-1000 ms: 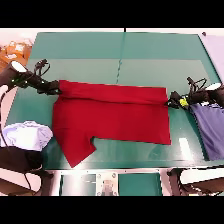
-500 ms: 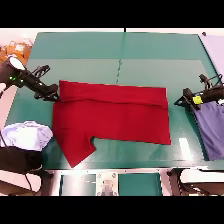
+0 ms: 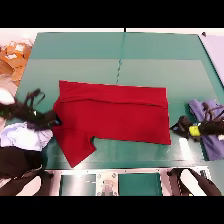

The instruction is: Fold the shirts.

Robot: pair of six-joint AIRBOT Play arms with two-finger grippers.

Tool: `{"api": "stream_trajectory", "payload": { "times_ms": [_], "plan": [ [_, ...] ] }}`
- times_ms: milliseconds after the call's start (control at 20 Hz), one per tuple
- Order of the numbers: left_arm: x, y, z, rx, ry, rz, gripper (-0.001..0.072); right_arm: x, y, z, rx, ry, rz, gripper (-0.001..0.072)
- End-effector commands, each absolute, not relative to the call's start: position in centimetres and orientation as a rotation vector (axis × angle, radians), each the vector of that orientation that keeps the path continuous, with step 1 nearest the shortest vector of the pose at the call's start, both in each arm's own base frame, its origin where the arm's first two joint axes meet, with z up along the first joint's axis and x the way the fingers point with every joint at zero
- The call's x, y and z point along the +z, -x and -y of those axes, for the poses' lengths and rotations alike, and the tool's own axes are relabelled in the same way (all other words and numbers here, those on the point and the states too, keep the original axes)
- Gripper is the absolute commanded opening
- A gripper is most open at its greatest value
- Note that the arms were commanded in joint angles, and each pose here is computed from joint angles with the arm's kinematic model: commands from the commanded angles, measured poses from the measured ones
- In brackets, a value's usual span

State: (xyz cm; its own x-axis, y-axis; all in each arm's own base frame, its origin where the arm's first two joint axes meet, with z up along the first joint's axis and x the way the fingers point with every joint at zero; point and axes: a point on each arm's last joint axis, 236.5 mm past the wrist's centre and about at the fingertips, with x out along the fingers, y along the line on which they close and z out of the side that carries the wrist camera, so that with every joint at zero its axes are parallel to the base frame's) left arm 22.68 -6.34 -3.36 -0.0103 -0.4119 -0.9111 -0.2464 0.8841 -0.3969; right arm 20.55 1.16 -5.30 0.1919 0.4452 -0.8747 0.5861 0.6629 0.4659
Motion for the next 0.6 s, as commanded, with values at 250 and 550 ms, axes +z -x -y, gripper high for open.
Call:
{"api": "stream_trajectory", "payload": {
  "times_ms": [250, 550],
  "plan": [
    [-10.7, -14.4, 8.9, -0.014, 0.741, -1.674, 0.0702, -10.6, -17.8, -6.0, -0.193, -1.231, -1.388, 0.0452],
    [-10.9, -18.7, 9.2, -0.029, 0.803, -1.481, 0.0168, -11.5, -17.7, -6.0, -0.216, -1.238, -1.395, 0.0476]
  ]
}}
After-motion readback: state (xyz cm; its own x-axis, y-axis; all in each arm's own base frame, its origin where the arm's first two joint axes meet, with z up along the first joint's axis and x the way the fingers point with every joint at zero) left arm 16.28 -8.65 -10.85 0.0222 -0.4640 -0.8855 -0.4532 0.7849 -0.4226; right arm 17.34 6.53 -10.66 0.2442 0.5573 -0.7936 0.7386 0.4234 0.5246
